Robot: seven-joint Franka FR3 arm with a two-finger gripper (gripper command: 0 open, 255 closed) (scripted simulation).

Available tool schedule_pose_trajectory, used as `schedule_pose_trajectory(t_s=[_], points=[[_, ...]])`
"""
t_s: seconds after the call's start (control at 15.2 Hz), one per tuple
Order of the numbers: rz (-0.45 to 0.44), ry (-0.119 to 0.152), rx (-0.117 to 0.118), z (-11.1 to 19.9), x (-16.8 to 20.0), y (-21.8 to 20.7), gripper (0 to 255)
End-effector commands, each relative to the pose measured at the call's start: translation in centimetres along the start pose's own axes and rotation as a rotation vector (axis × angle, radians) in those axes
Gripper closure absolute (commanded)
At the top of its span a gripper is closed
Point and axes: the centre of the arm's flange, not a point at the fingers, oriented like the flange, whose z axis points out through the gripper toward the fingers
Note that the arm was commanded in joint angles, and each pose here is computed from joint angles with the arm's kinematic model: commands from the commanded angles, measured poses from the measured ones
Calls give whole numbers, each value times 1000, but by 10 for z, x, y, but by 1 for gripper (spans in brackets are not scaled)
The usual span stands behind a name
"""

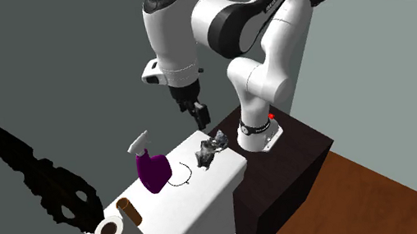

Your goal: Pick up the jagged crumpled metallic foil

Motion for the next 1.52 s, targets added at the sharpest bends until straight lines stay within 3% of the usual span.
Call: schedule_pose_trajectory(t_s=[0.0, 0.46, 1.12, 1.19, 1.45], points=[[-19, -17, 6, 26, 0, -2, 0], [-84, -81, 25, 117, -1, -16, 0], [-87, -84, 26, 162, 2, -21, 0], [-87, -84, 26, 162, 2, -21, 255], [-87, -84, 26, 161, 2, -20, 255]])
